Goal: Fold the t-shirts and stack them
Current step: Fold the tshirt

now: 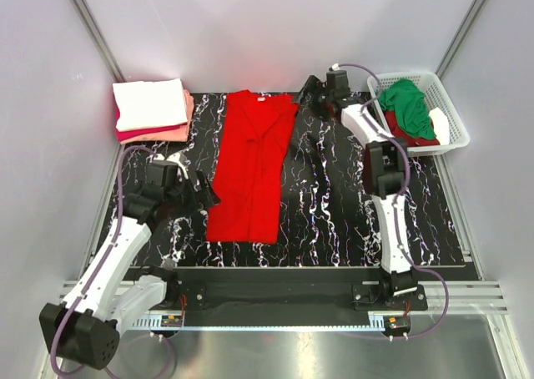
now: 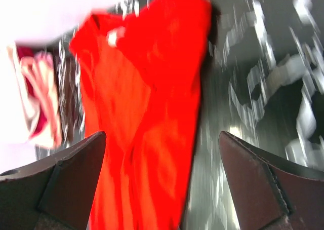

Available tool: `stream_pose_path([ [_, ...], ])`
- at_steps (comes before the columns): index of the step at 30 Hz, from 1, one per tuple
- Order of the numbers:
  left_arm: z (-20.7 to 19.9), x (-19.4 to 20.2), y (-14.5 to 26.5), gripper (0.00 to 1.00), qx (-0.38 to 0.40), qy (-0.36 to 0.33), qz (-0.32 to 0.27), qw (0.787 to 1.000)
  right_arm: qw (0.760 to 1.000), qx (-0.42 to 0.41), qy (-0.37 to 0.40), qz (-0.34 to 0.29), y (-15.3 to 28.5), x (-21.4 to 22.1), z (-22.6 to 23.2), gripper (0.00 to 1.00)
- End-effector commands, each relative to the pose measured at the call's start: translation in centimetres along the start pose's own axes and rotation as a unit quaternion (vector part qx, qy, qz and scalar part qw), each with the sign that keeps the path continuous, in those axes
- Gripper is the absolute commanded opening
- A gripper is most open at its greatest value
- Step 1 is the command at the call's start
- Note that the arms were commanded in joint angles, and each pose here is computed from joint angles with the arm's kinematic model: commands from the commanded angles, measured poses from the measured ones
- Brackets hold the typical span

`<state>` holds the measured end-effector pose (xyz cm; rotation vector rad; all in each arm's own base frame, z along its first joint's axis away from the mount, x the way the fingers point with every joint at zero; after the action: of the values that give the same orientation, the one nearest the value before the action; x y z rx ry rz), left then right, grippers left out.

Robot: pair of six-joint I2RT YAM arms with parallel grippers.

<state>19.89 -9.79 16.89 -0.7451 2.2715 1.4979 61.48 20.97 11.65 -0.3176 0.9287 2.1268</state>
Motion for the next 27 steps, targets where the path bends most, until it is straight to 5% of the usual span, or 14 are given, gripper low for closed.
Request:
stream_pose_path([
  [1,-0.6,-0.8,-1.8,0.99,0.016,0.020,-0.013,1.000,0.999,0.019,0.031,-0.033,9.6,-2.8,4.0,1.00],
  [5,0.1,-0.6,-4.4,0.99,-0.001,0.045,-0.002,0.999,0.995,0.025,-0.019,0.095,15.1,6.0,3.2,1.00],
  [6,0.2,-0.7,-5.1,0.99,-0.005,0.048,0.002,0.999,0.988,0.057,-0.027,0.142,15.5,10.9,1.5,1.00],
  [13,0.3,-0.8,-6.6,0.97,0.007,0.074,0.016,0.997,0.967,0.097,-0.052,0.228,20.4,24.6,-0.6,0.79],
  [15,0.6,-0.4,-6.5,0.97,0.004,0.075,0.015,0.997,0.961,0.108,-0.064,0.245,21.1,27.1,-1.5,0.67],
  [20,1.6,1.1,-6.7,0.97,-0.011,0.083,0.018,0.996,0.951,0.113,-0.035,0.285,21.9,32.9,-1.3,0.62],
  [27,3.1,3.9,-7.7,0.94,-0.026,0.111,0.037,0.993,0.947,0.112,-0.026,0.301,21.6,34.7,-0.5,0.47],
])
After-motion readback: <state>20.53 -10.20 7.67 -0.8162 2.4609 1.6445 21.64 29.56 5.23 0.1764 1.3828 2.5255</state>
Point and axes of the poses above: each gripper's point midway between its finger pads, its own y axis back along the fingers, its own z axis along the line the jaws close on, x = y × z, the point moved 3 cm from there along y, back along the fingers, and after that the axes turned 5 degrees about -y, right-handed, at the moved point
